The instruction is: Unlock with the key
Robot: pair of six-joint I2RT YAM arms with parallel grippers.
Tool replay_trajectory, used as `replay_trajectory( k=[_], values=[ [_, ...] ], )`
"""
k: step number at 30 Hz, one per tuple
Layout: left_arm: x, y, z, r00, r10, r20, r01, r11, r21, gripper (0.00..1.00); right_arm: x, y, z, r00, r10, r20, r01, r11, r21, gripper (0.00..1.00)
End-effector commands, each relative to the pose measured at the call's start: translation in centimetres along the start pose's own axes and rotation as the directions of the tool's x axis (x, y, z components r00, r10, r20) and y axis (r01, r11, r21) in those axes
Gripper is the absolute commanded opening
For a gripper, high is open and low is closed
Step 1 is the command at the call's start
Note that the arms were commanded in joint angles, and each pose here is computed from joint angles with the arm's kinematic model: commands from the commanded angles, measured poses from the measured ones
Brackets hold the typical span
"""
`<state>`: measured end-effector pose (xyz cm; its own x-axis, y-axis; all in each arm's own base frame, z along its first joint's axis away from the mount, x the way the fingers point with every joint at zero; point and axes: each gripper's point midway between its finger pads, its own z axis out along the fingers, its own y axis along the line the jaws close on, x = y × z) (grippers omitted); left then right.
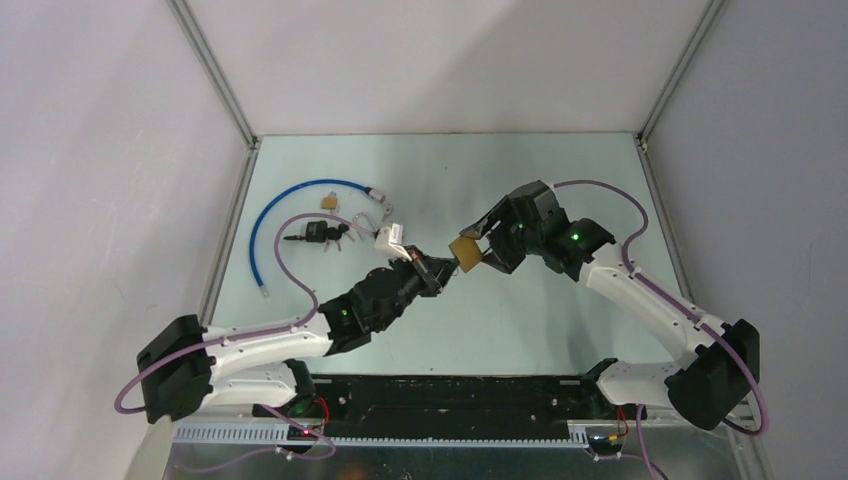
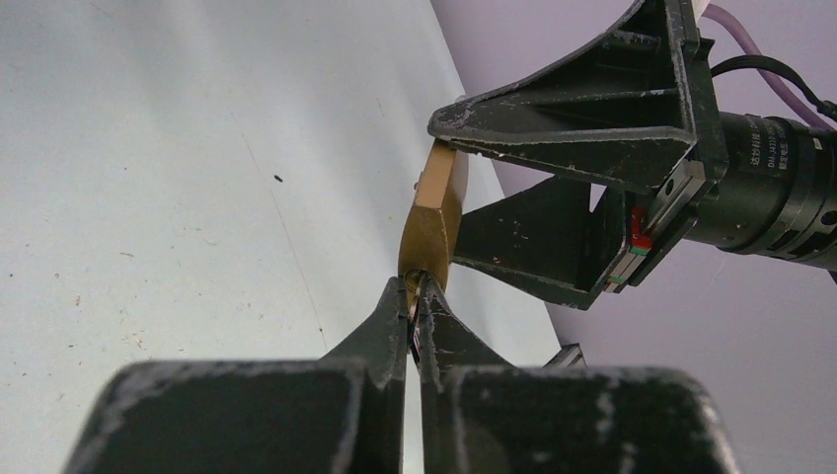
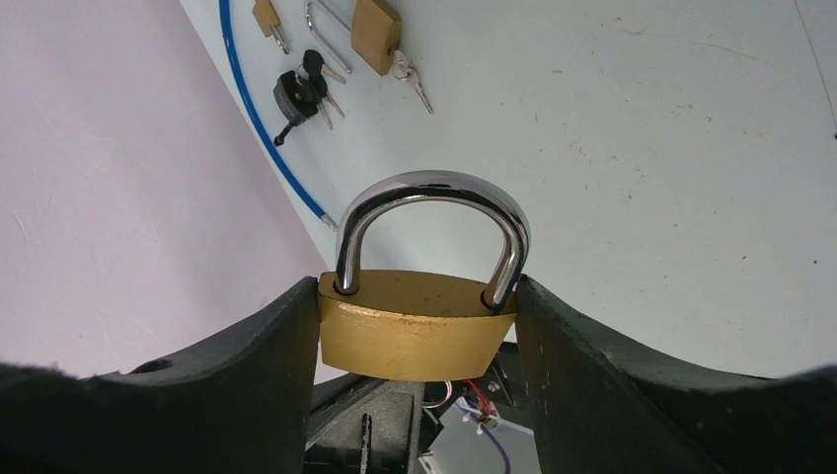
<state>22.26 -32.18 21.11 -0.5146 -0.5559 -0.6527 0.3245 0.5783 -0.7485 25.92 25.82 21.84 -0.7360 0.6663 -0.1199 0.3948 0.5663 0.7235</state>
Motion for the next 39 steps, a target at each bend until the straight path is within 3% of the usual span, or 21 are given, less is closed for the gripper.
replay_trajectory(
  k=[1,3,5,12,16,22,39],
  values=[
    [-1.7,-1.7,0.8,0.998,-0.003,0.058,0.002,1.000,0.014,0.00,2.8,4.8,-2.0,0.996,-0.010,-0.094,-0.007,0.983,-0.181,0.00],
    [-1.5,-2.1,1.0,0.999,0.007,0.046,-0.008,1.000,0.025,0.00,3.4,5.3,-2.1,0.994,-0.020,-0.105,-0.001,0.980,-0.199,0.00],
    [-1.6,-2.3,0.9,0.999,0.015,0.045,-0.017,0.999,0.033,0.09,3.1,5.0,-1.9,0.995,-0.017,-0.098,-0.001,0.982,-0.187,0.00],
    [-1.8,-1.7,-0.5,0.999,0.002,0.050,-0.004,0.999,0.047,0.53,-0.2,3.4,-2.3,1.000,0.006,-0.013,-0.008,0.990,-0.140,0.00],
    [-2.2,-1.9,-1.6,0.999,0.000,0.052,-0.004,0.997,0.077,0.67,-1.1,3.0,-2.4,1.000,0.017,0.011,-0.015,0.990,-0.138,0.00],
    [-1.9,-2.4,-2.3,1.000,0.007,0.012,-0.009,0.995,0.100,0.65,-1.8,2.4,-2.3,0.999,0.033,0.022,-0.030,0.991,-0.129,0.00],
    [-0.6,-2.0,-0.3,0.998,0.035,-0.051,-0.033,0.999,0.033,0.28,-1.6,2.8,-2.5,1.000,0.025,0.011,-0.023,0.989,-0.147,0.00]
  ],
)
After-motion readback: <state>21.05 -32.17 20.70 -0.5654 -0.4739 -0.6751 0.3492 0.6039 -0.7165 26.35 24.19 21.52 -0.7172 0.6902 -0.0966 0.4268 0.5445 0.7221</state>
